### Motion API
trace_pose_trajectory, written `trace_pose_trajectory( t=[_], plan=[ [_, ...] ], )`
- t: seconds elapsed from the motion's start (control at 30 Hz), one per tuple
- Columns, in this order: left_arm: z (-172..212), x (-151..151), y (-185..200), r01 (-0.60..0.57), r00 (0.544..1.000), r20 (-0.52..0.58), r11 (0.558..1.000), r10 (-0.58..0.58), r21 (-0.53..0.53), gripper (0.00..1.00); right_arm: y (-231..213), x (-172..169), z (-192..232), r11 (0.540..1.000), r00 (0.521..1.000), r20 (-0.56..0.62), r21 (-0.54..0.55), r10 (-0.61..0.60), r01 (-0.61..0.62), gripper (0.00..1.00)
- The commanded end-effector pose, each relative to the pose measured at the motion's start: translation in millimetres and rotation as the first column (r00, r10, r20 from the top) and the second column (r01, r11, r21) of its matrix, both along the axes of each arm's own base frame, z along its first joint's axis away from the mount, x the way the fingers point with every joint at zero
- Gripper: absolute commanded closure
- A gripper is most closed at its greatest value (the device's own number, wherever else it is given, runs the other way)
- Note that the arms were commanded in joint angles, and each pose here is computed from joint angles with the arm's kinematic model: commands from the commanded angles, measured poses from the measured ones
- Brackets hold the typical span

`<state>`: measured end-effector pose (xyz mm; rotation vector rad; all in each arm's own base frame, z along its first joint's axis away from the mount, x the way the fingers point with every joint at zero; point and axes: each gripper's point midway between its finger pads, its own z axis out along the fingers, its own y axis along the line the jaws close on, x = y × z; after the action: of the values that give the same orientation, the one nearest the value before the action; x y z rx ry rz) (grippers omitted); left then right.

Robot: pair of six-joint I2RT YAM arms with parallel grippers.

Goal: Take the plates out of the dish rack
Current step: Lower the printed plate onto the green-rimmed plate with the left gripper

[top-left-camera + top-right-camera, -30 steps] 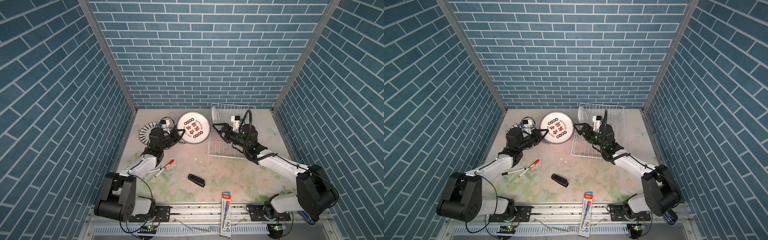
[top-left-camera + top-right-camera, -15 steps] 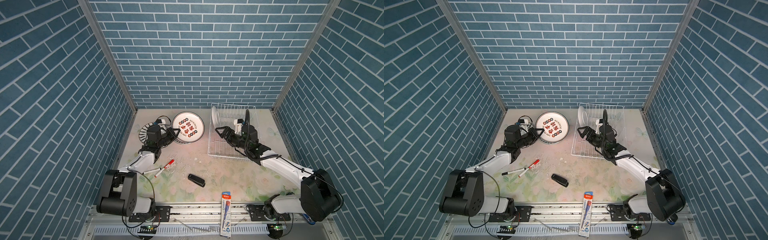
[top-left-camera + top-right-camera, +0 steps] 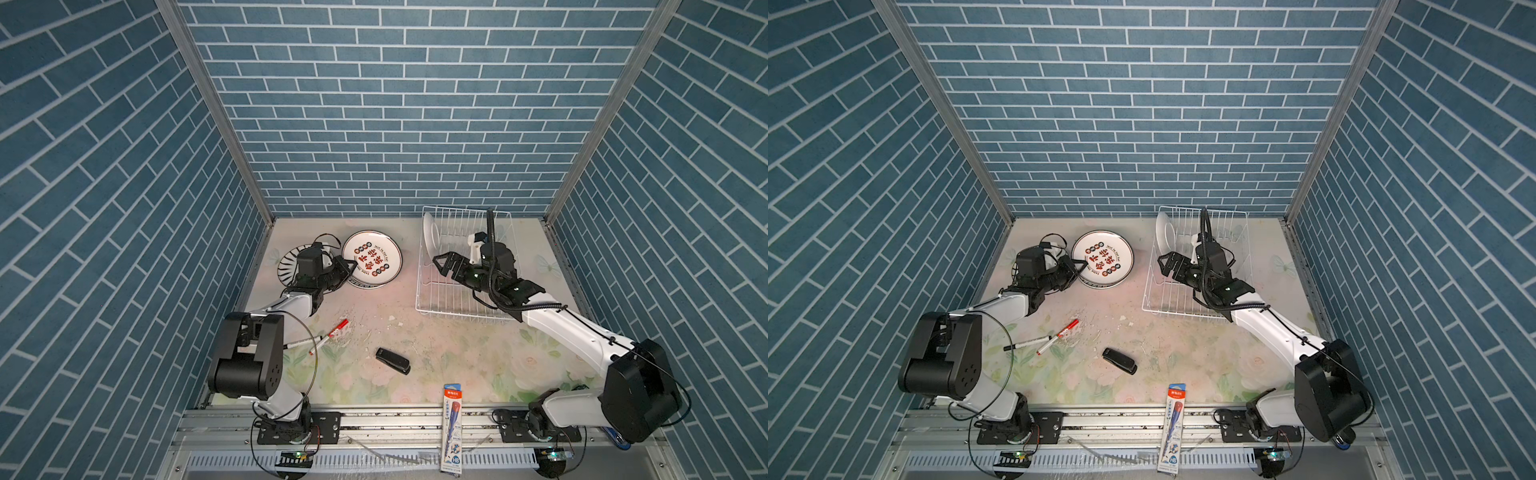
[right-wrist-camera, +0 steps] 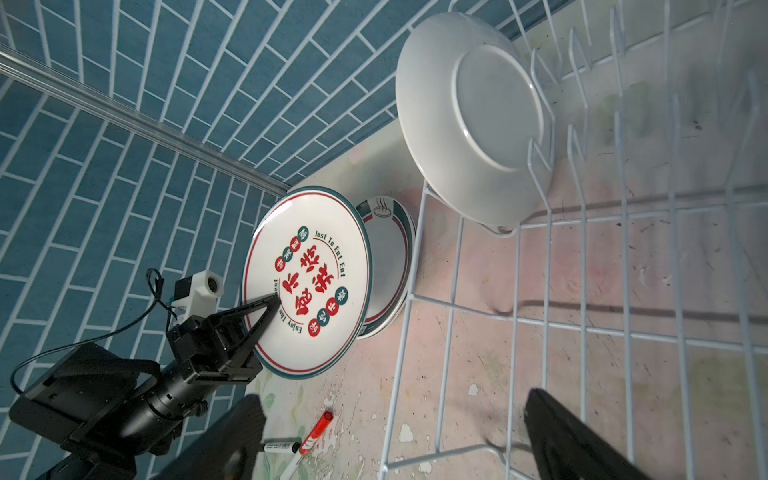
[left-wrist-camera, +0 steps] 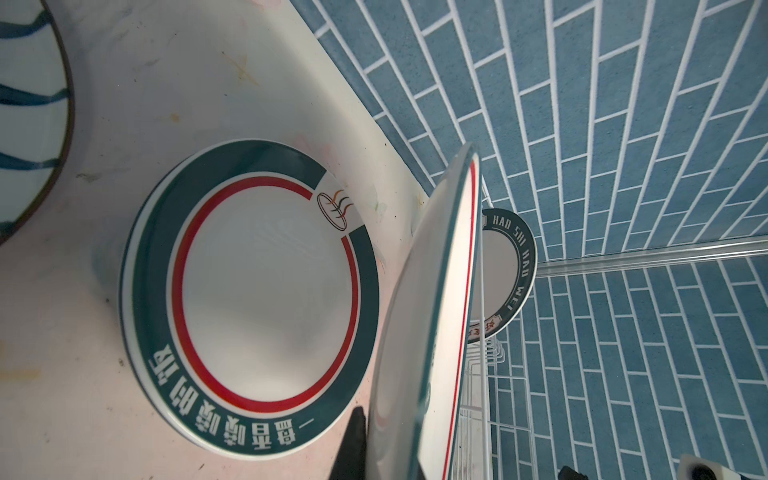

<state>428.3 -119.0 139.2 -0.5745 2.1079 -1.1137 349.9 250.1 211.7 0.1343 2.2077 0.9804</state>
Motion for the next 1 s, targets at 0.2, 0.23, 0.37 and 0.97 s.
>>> trace_pose_trajectory(
  t=[0.2, 0.23, 0.37, 0.97],
  plan=[
    [8.7, 22.7, 0.4, 0.018, 0.998, 0.056, 1.0, -0.018, -0.009, 1.0, 6.3, 11.8, 2.8, 0.997, 0.998, 0.043, -0.059, 0.042, -0.039, 0.01],
    [7.0, 24.8, -0.2, 0.021, 0.998, 0.053, 1.0, -0.021, -0.01, 1.0, 7.5, 11.8, 1.8, 0.997, 0.998, 0.042, -0.063, 0.049, -0.046, 0.01],
    [-1.7, 32.7, 1.5, 0.022, 0.999, 0.038, 1.0, -0.021, -0.014, 1.0, 12.0, 10.8, -1.0, 0.995, 0.997, 0.028, -0.064, 0.078, -0.076, 0.01],
    [-31.5, 47.0, 13.3, 0.008, 1.0, -0.016, 1.0, -0.008, -0.009, 1.0, 26.5, 12.9, -1.2, 0.989, 0.99, 0.018, -0.045, 0.142, -0.141, 0.01]
  ],
)
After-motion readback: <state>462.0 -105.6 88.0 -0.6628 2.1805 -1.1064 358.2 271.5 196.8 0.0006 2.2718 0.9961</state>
